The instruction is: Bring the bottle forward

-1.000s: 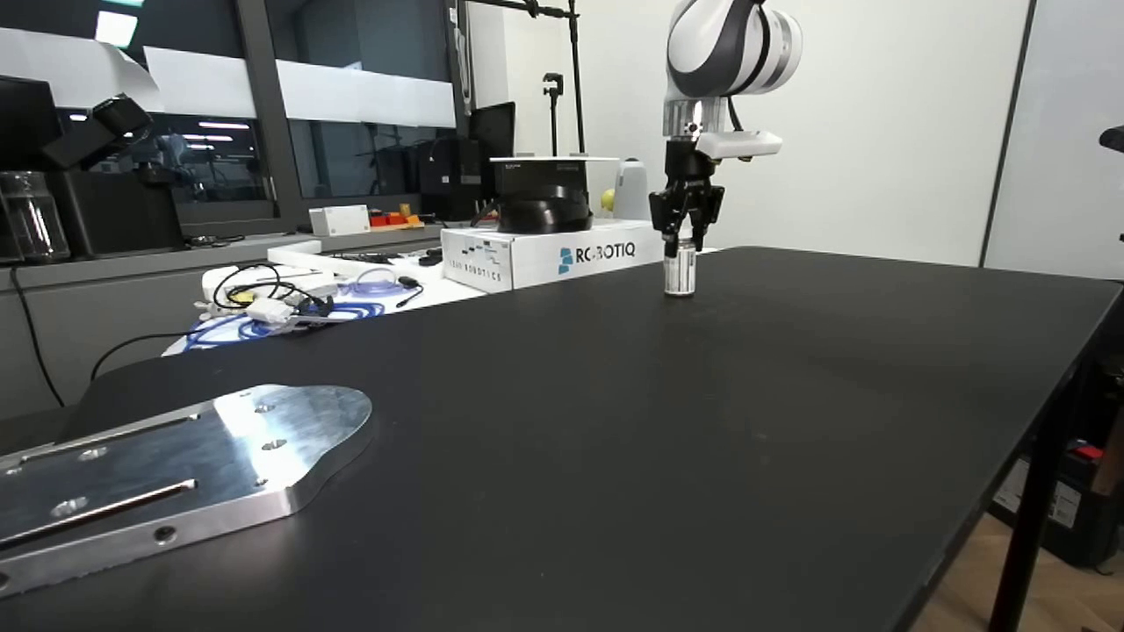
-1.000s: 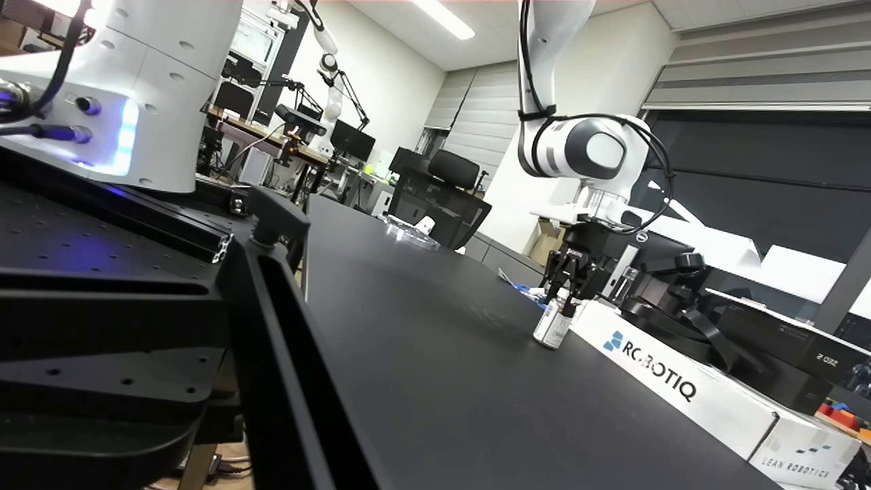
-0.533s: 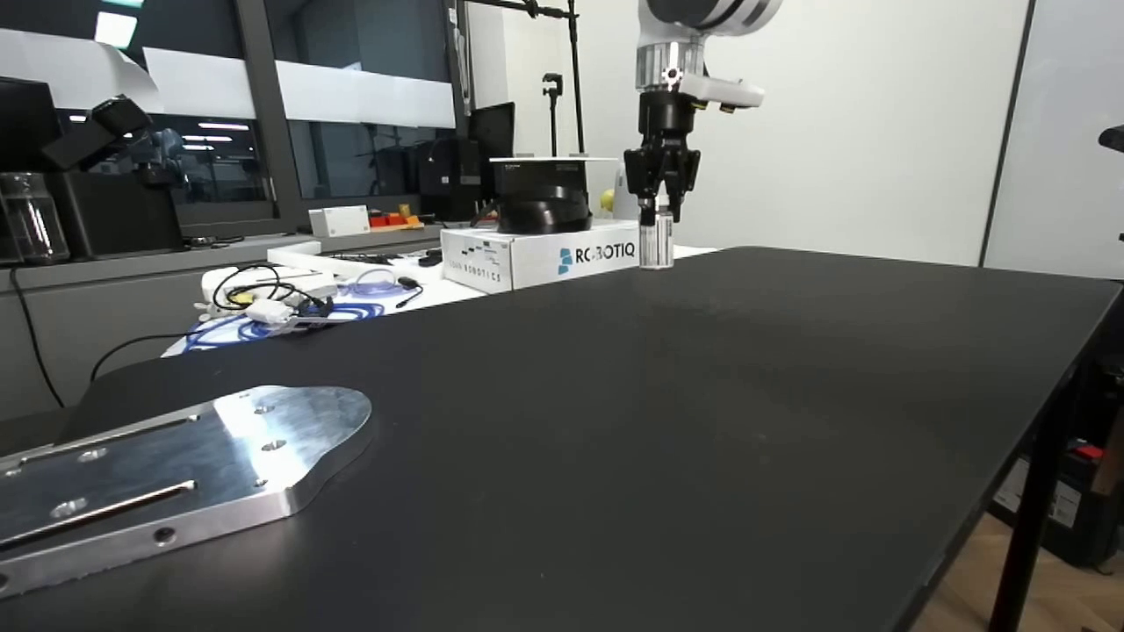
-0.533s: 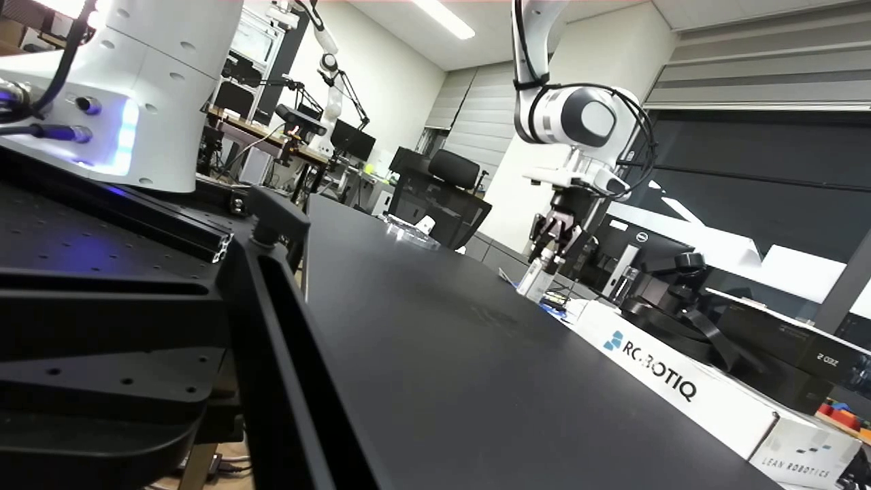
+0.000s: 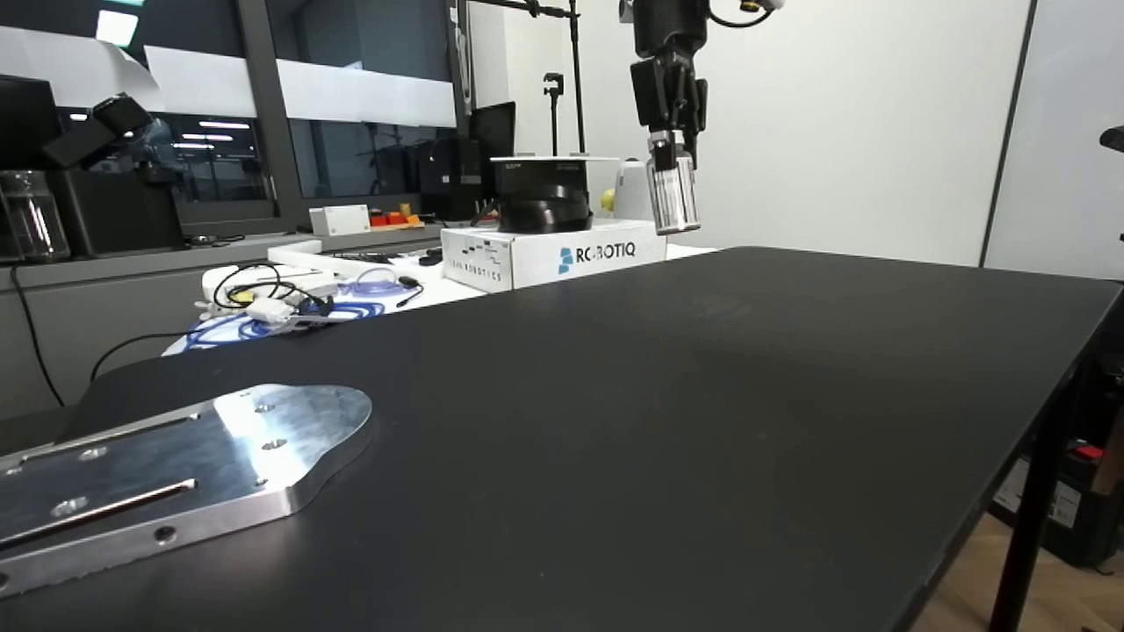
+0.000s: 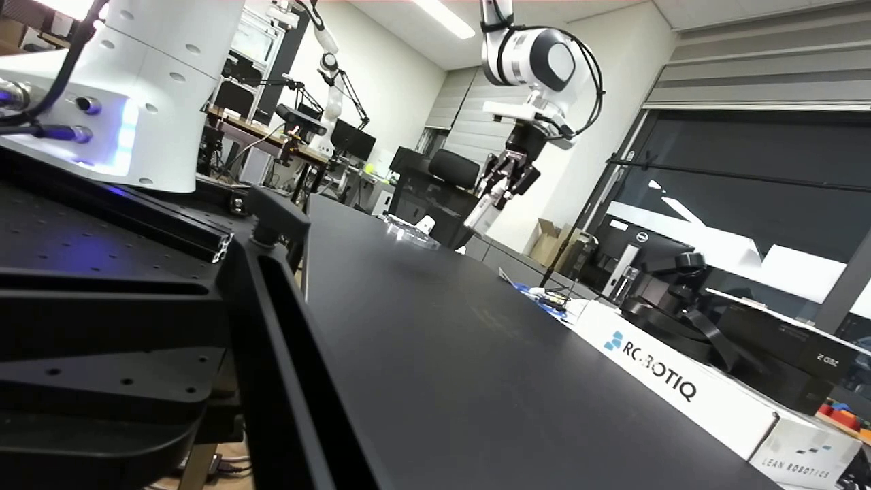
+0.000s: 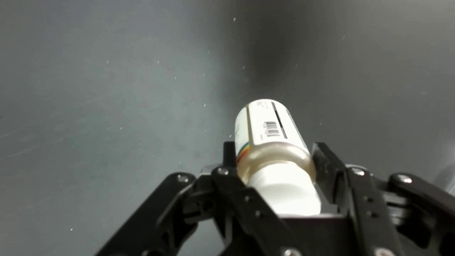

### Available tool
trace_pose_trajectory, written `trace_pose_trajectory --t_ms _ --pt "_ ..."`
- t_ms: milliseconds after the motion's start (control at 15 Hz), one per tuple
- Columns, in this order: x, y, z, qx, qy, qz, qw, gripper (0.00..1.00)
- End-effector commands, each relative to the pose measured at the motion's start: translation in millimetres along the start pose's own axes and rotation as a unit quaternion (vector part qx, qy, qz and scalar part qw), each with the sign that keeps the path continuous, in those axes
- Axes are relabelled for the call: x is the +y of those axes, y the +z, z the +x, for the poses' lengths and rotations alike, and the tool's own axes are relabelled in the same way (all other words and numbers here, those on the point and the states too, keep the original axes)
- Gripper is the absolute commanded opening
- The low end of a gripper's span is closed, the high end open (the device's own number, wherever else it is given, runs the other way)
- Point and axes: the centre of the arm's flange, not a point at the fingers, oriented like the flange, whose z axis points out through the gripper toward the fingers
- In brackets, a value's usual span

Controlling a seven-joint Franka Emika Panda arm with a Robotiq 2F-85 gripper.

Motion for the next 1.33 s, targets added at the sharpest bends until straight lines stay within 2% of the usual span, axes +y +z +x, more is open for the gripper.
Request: trace_pose_trajectory --t_ms 0,267,467,533,733,1067,1133,1267 --pt "-29.1 -23.8 -84.9 -0.022 -0.048 -0.016 0.9985 0.31" --pt "-44.8 -21.7 -149.8 -0.043 -0.088 -0.028 0.9948 0.31" --pt "-46.9 -9.9 -171.5 -0.048 -0.095 -0.011 0.9942 0.31" --pt "-47.4 -9.3 -145.6 -0.052 -0.091 -0.019 0.9943 0.56" --pt "-47.9 -5.8 -161.4 -0.055 -0.094 -0.015 0.9939 0.56" --pt "-47.6 -5.8 -161.9 -0.055 -0.095 -0.014 0.9938 0.56" --pt "-47.5 -5.8 -161.9 -0.055 -0.095 -0.014 0.9938 0.31" --pt "-49.7 1.1 -161.3 -0.038 -0.094 -0.022 0.9946 0.31"
